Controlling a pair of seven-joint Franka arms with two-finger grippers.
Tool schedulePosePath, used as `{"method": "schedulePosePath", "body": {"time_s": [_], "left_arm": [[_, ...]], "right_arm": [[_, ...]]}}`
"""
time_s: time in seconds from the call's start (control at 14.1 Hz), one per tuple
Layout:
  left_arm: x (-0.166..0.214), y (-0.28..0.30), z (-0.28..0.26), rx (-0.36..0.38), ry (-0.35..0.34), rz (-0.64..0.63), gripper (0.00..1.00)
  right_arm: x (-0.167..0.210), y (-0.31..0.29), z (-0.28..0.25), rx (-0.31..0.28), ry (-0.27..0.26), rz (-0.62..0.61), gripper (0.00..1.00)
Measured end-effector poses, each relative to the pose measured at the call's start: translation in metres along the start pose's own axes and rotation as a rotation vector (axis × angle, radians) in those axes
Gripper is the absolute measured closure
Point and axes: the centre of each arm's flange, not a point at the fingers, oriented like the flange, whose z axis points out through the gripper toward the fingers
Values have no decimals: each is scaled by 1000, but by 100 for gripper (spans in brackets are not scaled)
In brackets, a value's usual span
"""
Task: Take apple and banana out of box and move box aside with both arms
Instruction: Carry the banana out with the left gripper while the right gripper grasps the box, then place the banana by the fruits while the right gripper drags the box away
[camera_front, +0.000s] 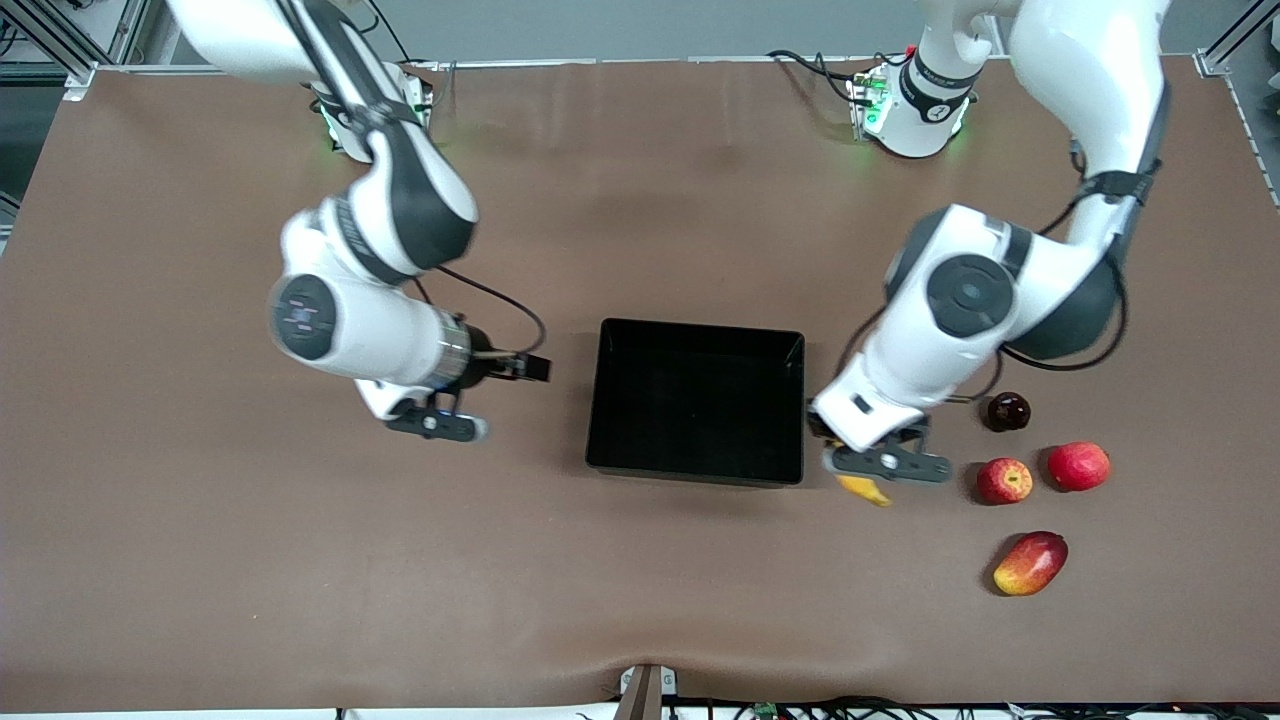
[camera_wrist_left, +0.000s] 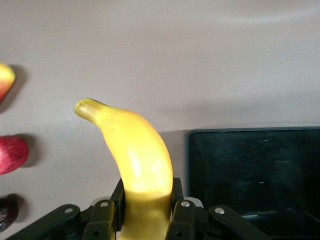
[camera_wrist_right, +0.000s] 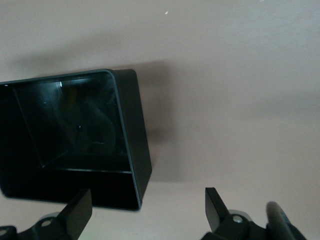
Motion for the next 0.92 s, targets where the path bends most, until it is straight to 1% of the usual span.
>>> {"method": "schedulePosePath", "body": {"time_s": [0.21, 0.36, 0.5, 0.71, 0.92], "left_arm": [[2, -51, 29, 25, -42, -63, 62], [6, -93, 56, 46, -36, -100, 62], [6, -131, 95, 34, -23, -142, 62], [6, -176, 149, -4, 5, -208, 62], [6, -190, 181, -32, 34, -232, 62]], "right_arm": [[0, -20, 60, -13, 35, -14, 0], [1, -28, 91, -18, 65, -27, 0], [0, -34, 115, -20, 86, -40, 0], [-5, -38, 143, -55, 89, -61, 31], [-6, -36, 154, -71, 87, -64, 62]]}}
